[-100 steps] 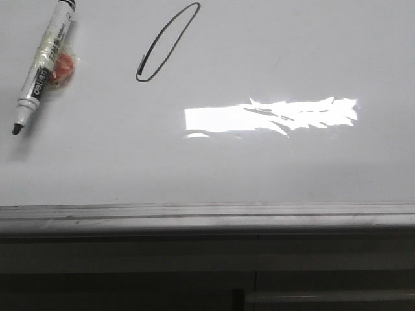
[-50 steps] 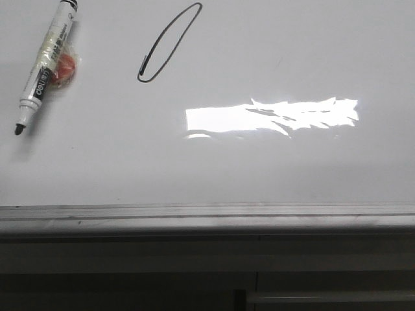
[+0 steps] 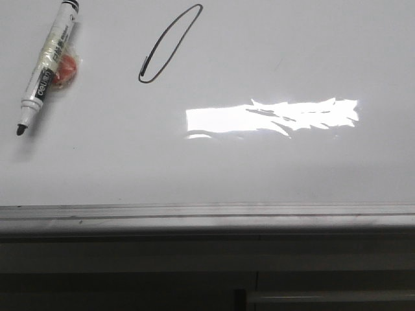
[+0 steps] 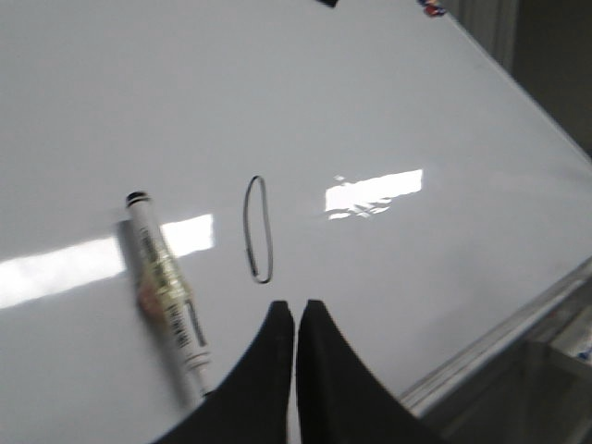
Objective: Write number 0 on whiteboard
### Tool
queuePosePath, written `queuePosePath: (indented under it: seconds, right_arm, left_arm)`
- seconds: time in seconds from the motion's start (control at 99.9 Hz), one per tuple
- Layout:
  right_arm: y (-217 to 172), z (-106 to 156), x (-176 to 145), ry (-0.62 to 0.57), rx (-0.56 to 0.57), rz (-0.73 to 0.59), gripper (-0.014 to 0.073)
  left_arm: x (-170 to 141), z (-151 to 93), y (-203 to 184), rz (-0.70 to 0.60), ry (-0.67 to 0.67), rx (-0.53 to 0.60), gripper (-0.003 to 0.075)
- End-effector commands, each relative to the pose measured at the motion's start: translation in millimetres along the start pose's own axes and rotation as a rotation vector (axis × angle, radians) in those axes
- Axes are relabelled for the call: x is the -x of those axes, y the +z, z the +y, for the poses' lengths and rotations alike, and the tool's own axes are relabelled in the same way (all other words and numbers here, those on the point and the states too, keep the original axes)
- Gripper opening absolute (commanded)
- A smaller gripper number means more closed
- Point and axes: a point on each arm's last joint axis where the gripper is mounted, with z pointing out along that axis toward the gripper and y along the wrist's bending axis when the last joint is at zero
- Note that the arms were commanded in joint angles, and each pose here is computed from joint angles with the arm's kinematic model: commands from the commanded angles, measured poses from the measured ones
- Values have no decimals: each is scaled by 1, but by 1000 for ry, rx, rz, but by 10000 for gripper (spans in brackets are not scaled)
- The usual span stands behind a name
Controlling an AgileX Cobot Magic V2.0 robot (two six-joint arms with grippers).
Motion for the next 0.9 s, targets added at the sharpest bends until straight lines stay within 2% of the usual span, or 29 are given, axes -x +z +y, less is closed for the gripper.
queuePosePath:
  seconds: [0.0,0.19,0.38,0.43,0.501,0.551,0.571,0.601,0.671,0.751,0.891]
  right_arm:
    - [0,0,8,13,-8,-23,-69]
    - [0,-1,8,13,-12,-25,-69]
    - [0,0,8,13,-10,-24,-69]
    - [0,0,8,13,-10,-24,-69]
    - [0,0,8,13,-10,-24,-69]
    - [0,0,8,13,-10,-24,-69]
    - [0,0,8,13,-10,-24,-69]
    - [0,0,8,13,-10,-24,-69]
    - [0,0,8,13,-10,-24,-69]
    - [0,0,8,13,-10,-24,-69]
    - [0,0,8,13,-10,-24,-69]
  left_arm:
    - [6,1,-1,-25,11,59,-20]
    - [8,9,1,-27,38,223,-20]
    - [10,12,0,-52,7,282,-20]
    - [13,13,0,-89,-13,289,-20]
    - [21,13,-1,-155,24,291,-20]
    - [29,13,-3,-207,98,311,-20]
    - [32,14,-3,-236,78,320,-20]
    - [36,15,-5,-265,121,346,-20]
    - [44,22,-10,-308,102,440,-20]
    - [40,30,-12,-211,58,536,-20]
    - [11,34,-12,70,-21,580,-20]
